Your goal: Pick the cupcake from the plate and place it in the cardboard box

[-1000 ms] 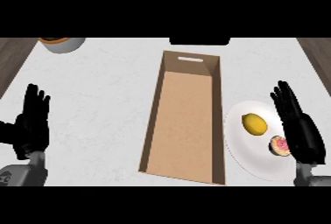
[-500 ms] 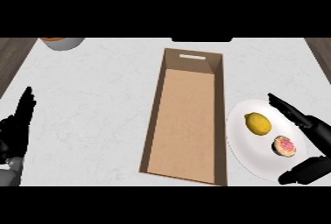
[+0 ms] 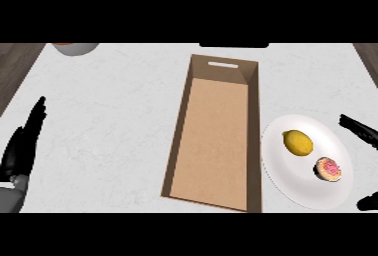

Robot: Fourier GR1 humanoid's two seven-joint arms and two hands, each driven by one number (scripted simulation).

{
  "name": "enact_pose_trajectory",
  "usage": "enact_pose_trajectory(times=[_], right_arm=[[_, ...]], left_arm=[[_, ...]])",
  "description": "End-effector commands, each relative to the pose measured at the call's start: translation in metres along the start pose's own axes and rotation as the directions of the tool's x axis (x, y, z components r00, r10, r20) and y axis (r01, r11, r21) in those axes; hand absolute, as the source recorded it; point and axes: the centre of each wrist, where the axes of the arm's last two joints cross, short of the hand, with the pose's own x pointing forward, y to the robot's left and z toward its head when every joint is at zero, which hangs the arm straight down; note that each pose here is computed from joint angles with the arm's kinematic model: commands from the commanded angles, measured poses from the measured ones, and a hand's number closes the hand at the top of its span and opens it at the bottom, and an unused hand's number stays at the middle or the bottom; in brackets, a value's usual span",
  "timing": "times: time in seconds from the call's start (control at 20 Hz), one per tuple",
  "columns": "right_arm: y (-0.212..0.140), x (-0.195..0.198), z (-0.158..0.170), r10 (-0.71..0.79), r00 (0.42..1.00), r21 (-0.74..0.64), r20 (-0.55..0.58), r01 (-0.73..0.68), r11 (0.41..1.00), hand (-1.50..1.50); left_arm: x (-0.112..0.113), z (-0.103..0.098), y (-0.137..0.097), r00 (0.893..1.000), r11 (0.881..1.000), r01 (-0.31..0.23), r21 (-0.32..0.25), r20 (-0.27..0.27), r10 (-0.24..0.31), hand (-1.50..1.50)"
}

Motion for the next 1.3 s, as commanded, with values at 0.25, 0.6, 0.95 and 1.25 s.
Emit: enact_pose_trajectory(times=[0.25, 0.6, 0.95, 1.25], right_arm=[[-0.046, 0.012, 0.003, 0.314, 0.947, 0.373, 0.065, -0.315, 0.873, -1.50], [-0.049, 0.007, -0.034, 0.503, 0.862, 0.581, 0.055, -0.438, 0.686, -1.50], [-0.018, -0.020, -0.078, 0.546, 0.837, 0.656, 0.045, -0.437, 0.615, -1.50], [-0.006, -0.029, -0.088, 0.554, 0.829, 0.669, 0.082, -0.458, 0.586, -1.50]], left_arm=[[0.010, -0.008, 0.000, 1.000, 0.999, 0.026, -0.024, 0.000, -0.026, 0.00], [0.021, -0.009, -0.014, 1.000, 1.000, 0.010, -0.025, 0.014, -0.010, 0.00], [-0.010, 0.003, 0.005, 1.000, 1.000, 0.025, -0.006, -0.009, -0.025, 0.00], [0.011, -0.008, 0.018, 1.000, 1.000, 0.028, -0.002, -0.009, -0.028, 0.00]])
